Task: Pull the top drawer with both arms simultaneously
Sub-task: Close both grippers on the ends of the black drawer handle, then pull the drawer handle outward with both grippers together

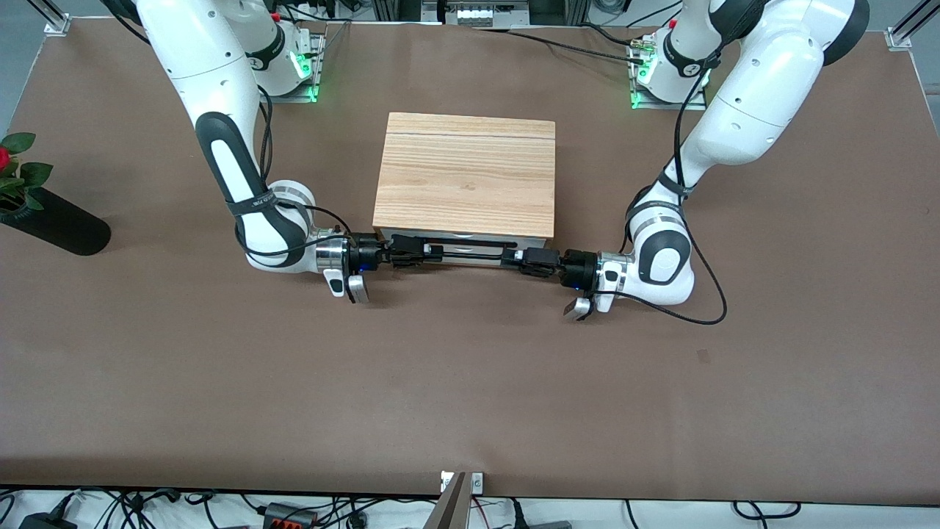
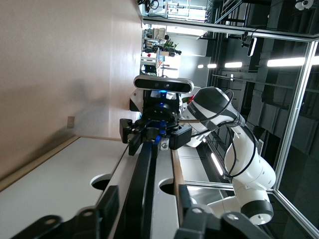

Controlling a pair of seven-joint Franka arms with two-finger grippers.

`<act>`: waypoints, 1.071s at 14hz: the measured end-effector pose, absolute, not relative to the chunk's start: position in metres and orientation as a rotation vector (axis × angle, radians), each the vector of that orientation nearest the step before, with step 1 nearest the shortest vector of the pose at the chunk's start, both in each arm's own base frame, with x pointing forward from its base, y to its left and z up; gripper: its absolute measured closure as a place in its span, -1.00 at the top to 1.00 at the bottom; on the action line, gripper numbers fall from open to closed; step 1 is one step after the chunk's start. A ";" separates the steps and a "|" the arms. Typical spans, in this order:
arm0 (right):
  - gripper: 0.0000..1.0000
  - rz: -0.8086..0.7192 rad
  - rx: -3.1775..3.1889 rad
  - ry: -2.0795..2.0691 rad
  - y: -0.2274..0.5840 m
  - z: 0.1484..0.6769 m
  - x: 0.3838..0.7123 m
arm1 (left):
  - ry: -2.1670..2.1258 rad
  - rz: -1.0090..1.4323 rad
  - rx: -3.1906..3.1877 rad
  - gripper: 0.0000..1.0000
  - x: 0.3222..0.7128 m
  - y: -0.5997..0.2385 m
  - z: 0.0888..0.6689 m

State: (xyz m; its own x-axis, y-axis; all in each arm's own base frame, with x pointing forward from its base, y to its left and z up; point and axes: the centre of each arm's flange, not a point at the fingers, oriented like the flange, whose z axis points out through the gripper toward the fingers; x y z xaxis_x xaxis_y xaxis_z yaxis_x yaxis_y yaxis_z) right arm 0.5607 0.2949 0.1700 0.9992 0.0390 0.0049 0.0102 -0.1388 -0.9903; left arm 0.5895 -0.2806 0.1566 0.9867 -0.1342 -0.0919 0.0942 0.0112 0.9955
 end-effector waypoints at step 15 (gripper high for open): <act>-0.60 0.025 -1.703 -0.036 0.295 0.171 0.561 | 0.001 -0.188 1.540 -0.61 0.579 -0.284 0.146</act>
